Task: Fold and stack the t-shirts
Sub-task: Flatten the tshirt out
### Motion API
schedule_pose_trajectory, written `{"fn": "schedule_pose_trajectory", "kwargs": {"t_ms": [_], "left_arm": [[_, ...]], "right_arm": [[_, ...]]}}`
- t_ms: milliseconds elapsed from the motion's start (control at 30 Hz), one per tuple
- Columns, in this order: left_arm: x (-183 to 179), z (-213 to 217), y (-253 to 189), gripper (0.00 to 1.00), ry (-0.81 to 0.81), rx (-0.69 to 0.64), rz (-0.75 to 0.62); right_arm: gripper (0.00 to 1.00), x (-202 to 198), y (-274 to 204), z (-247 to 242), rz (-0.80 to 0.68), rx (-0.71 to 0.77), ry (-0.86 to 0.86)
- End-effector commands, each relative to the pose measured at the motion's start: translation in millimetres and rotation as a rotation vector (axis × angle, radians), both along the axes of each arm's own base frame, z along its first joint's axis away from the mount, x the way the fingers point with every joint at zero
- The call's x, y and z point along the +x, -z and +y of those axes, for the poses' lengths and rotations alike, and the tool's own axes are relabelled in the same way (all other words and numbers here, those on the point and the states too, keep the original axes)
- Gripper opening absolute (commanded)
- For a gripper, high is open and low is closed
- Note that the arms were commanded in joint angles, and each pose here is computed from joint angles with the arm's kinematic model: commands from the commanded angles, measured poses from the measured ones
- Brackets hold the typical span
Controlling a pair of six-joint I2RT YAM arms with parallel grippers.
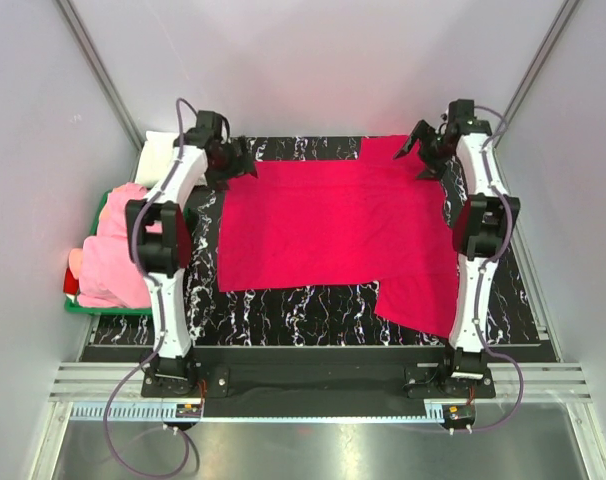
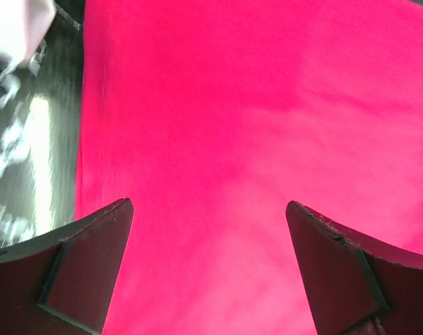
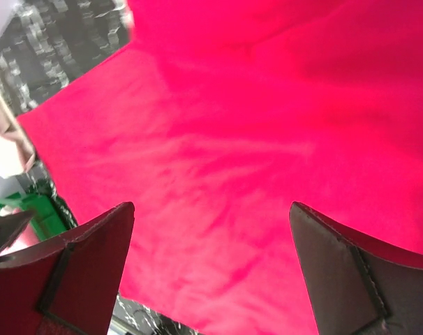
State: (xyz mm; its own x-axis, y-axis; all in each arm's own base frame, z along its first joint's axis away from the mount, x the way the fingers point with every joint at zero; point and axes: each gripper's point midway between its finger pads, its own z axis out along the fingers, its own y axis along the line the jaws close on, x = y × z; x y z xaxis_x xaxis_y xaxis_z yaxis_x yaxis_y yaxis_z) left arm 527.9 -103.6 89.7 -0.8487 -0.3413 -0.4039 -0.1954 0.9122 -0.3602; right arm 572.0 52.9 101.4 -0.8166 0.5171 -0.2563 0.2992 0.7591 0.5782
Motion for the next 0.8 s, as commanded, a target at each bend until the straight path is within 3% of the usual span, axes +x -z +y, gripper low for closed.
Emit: {"fn": "schedule_pose_trajectory", "kwargs": {"t_ms": [0, 33, 67, 133, 167, 200, 233, 267, 300, 367, 400, 467, 567, 767], "left_arm": [[-21, 2, -126, 0.99, 0.023, -0.006, -0.251], [-32, 5, -131, 0.99, 0.020, 0.007, -0.244], [-50, 10, -138, 0.99, 0.013, 0.020, -0.246], [-74, 15, -135, 0.99, 0.001, 0.041, -0.222], [-95, 18, -111, 0.99, 0.000, 0.049, -0.156], [-111, 20, -123, 0.99, -0.002, 0.050, -0.186], [-123, 18, -118, 0.99, -0.006, 0.047, -0.185], [-148, 20, -90, 0.98, -0.005, 0.052, -0.114], [-164, 23, -98, 0.97, -0.021, 0.051, -0.147], [-201, 24, -63, 0.96, -0.026, 0.063, -0.081], [-215, 26, -68, 0.95, -0.053, 0.050, -0.108], [-247, 27, -34, 0.93, -0.069, 0.039, -0.045], [-275, 32, -18, 0.89, -0.131, 0.020, -0.060], [-285, 39, 7, 0.86, -0.230, 0.014, -0.058]], "right_arm": [[1.00, -23, -113, -8, -0.206, -0.074, -0.011], [1.00, -31, -114, -17, -0.196, -0.126, 0.018], [1.00, -46, -144, -23, -0.249, -0.170, 0.036], [1.00, -80, -117, -46, -0.157, -0.296, 0.103], [1.00, -98, -146, -54, -0.227, -0.340, 0.145], [1.00, -125, -111, -60, -0.129, -0.369, 0.176], [1.00, -141, -109, -72, -0.117, -0.421, 0.230], [1.00, -161, -131, -78, -0.180, -0.422, 0.287], [1.00, -188, -96, -75, -0.096, -0.390, 0.309], [1.00, -219, -110, -74, -0.167, -0.320, 0.362], [1.00, -243, -81, -76, -0.100, -0.301, 0.382], [1.00, -269, -89, -71, -0.156, -0.281, 0.409], [1.00, -300, -81, -59, -0.180, -0.238, 0.410], [1.00, -333, -57, -54, -0.132, -0.206, 0.473]]}}
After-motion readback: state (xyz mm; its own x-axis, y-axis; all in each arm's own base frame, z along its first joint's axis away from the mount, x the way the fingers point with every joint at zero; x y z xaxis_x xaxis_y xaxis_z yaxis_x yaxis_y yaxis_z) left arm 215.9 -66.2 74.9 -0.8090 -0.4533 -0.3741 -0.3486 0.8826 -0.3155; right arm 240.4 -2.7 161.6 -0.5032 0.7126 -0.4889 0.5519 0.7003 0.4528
